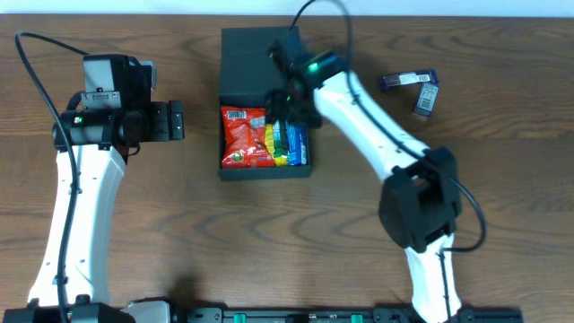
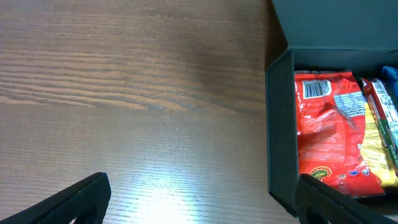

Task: Pack container
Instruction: 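Carry the green-and-white bar into the box and release it, then move the right gripper to the purple bar and grasp it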

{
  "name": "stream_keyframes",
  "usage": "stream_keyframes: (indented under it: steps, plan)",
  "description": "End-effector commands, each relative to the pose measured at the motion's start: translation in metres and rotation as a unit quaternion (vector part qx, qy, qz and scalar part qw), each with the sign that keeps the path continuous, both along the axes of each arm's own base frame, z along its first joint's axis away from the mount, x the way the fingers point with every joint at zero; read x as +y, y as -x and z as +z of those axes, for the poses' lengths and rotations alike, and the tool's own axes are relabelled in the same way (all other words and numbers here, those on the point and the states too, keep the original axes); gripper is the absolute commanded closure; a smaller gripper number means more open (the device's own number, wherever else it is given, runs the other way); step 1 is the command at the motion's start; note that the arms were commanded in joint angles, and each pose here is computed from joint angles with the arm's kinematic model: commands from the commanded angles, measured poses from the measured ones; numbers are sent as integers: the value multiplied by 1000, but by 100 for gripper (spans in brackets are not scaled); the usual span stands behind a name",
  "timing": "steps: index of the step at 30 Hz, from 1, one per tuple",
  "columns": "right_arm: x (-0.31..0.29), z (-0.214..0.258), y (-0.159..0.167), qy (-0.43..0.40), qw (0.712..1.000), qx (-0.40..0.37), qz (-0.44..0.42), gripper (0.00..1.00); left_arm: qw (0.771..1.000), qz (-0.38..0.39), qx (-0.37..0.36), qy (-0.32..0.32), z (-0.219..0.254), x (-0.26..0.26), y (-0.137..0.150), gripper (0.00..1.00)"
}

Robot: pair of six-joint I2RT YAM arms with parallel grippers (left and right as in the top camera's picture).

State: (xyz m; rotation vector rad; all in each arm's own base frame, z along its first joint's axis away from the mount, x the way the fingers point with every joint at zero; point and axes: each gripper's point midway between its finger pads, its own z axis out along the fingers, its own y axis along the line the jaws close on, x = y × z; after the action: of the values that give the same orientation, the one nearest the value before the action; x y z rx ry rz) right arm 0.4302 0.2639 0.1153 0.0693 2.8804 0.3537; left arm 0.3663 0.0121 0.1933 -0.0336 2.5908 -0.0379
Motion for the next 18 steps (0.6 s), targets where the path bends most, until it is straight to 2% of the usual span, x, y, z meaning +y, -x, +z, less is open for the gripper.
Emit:
stream_keyframes:
  steps: [1, 5, 7, 10, 13, 18]
  plan:
    - [-55, 79, -38, 21, 987, -117, -108, 24, 1000, -1, -14, -7, 11, 2, -2, 5]
    - [-113, 82, -56, 21, 961, -116, -250, 23, 1000, -1, -14, -6, 11, 2, -2, 5]
    - [-143, 70, -64, 1, 933, -93, -347, 24, 1000, -1, -14, -6, 11, 2, -2, 5]
    - [-177, 48, -82, -36, 876, -72, -476, 22, 1000, -1, -14, -6, 11, 2, -2, 5]
    - [-201, 27, -109, -63, 845, -79, -525, 20, 1000, -1, -14, -6, 11, 2, -2, 5]
    - [-218, -28, -148, -143, 823, -35, -548, 19, 1000, -1, -14, -6, 11, 2, -2, 5]
